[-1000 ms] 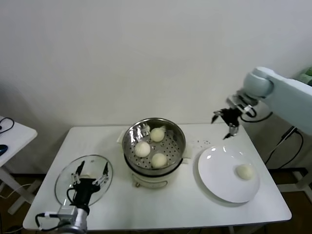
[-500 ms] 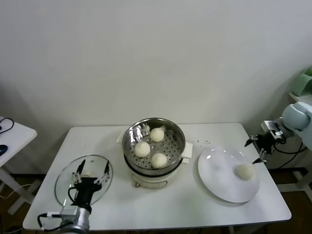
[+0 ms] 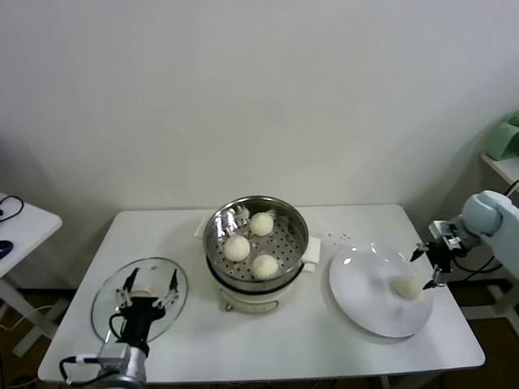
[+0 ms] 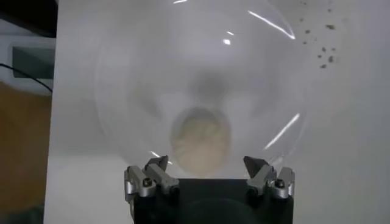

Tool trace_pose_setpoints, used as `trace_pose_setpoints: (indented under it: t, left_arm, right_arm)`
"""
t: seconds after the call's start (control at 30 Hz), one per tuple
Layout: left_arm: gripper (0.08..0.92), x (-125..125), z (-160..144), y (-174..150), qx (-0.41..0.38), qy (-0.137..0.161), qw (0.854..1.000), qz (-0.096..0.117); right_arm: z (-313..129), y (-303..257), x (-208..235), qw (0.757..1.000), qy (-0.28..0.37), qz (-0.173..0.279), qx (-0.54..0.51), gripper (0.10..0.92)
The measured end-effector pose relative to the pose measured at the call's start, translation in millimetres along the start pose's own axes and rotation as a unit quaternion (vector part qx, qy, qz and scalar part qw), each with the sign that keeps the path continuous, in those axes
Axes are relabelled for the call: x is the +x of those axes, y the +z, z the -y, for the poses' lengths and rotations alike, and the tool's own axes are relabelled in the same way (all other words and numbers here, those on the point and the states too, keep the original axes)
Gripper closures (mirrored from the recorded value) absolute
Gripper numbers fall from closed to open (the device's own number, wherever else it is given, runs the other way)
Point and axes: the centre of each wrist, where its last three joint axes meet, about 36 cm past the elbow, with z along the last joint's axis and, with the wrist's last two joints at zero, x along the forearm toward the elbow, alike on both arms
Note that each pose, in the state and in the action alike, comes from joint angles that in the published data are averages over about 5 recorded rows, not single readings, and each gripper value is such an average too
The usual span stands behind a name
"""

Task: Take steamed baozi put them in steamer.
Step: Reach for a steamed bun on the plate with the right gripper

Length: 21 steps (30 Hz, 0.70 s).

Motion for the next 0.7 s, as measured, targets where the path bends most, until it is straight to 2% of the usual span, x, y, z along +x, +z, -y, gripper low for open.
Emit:
trace_pose_setpoints:
  t: [0.7]
  left_arm:
    - [0.177,-3.1,1.1,4.0,0.011,-0.001,1.0,-0.01]
  right_arm:
    - [7.2,-12.9,-36.6,0.999,-0.018,-0.035,0.031,0.2]
